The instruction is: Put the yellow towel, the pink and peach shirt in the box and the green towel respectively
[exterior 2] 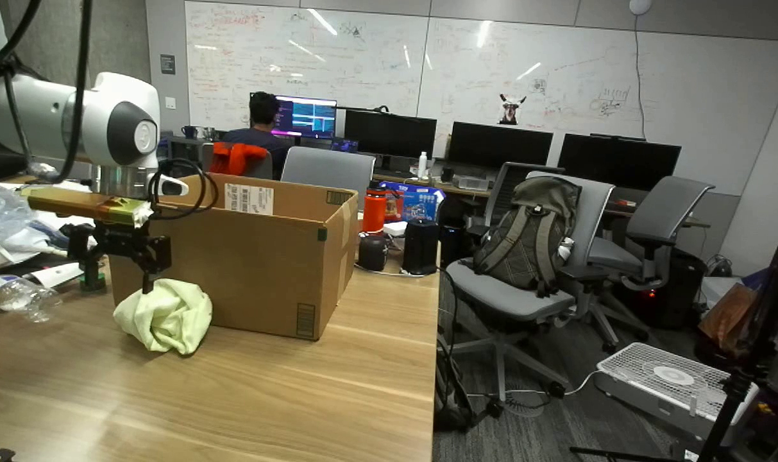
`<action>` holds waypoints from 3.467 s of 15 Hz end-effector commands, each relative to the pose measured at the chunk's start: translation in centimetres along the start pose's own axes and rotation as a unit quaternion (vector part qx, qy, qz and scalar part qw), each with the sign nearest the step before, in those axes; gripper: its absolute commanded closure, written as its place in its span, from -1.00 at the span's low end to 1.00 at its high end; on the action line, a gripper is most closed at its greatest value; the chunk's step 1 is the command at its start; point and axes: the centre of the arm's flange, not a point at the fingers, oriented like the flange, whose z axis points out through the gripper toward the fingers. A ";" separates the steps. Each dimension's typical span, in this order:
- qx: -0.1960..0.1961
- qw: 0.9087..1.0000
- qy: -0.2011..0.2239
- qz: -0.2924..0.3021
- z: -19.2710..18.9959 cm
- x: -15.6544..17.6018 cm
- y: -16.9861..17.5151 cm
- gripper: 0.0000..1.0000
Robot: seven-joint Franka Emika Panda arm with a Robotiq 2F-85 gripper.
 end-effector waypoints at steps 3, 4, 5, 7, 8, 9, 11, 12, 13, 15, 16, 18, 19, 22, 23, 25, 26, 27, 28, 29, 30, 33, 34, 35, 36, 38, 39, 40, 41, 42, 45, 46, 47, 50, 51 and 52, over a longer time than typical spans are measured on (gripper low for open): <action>-0.007 1.000 0.019 0.010 1.2 -0.7 0.1 -1.00; -0.006 1.000 0.017 0.011 1.5 -0.8 0.2 -1.00; -0.005 1.000 0.014 0.013 2.0 -0.9 0.4 -1.00; -0.005 1.000 0.009 0.014 2.8 -1.0 0.6 -1.00; -0.006 1.000 0.007 0.014 3.2 -1.0 0.6 -1.00; -0.005 1.000 0.007 0.013 3.6 -0.9 0.6 -1.00; -0.005 1.000 0.003 0.011 4.3 -0.8 0.8 -1.00; -0.005 1.000 0.003 0.010 4.4 -0.6 0.7 -1.00; -0.005 1.000 0.003 0.010 4.6 -0.4 0.8 -1.00; -0.006 1.000 0.005 0.008 4.7 -0.1 0.9 -1.00; -0.006 1.000 0.007 0.007 4.7 0.1 0.9 -1.00; -0.007 1.000 0.013 0.006 4.5 0.5 1.2 -1.00; -0.008 1.000 0.017 0.005 4.4 0.8 1.3 -1.00; -0.012 1.000 0.025 0.004 4.1 1.5 1.8 -1.00; -0.013 1.000 0.026 0.003 4.0 1.8 1.9 -1.00; -0.015 1.000 0.027 0.002 4.2 2.2 2.2 -1.00; -0.017 0.999 0.027 0.002 4.4 2.5 2.2 -1.00; -0.017 1.000 0.025 0.001 4.6 2.8 2.3 -1.00; -0.018 1.000 0.024 0.001 4.9 3.1 2.3 -1.00; -0.020 1.000 0.023 0.000 5.3 3.3 2.4 -1.00; -0.021 0.999 0.023 -0.002 5.5 3.7 2.4 -1.00; -0.025 0.999 0.023 -0.005 6.0 4.9 2.6 -1.00; -0.026 0.999 0.024 -0.006 6.3 5.2 2.7 -1.00; -0.027 0.999 0.024 -0.006 6.4 5.6 2.8 -1.00; -0.028 0.999 0.026 -0.006 6.5 5.9 2.9 -1.00; -0.028 0.999 0.028 -0.003 6.5 6.5 3.1 -1.00; -0.028 0.999 0.030 -0.003 6.5 6.8 3.2 -1.00; -0.028 0.999 0.031 -0.003 6.4 7.0 3.3 -1.00; -0.028 0.999 0.033 -0.002 6.3 7.2 3.4 -0.73; -0.028 0.999 0.035 -0.002 6.2 7.3 3.4 -0.45; -0.029 0.999 0.041 0.000 5.9 7.7 3.8 0.03; -0.029 0.999 0.043 0.001 5.8 7.8 3.8 0.17; -0.029 0.999 0.044 0.001 5.6 7.9 3.9 0.34; -0.034 0.998 0.050 0.001 4.9 7.9 3.9 0.79; -0.036 0.998 0.052 0.001 4.6 7.9 3.8 0.92; -0.036 0.998 0.055 -0.001 4.2 7.8 3.7 1.00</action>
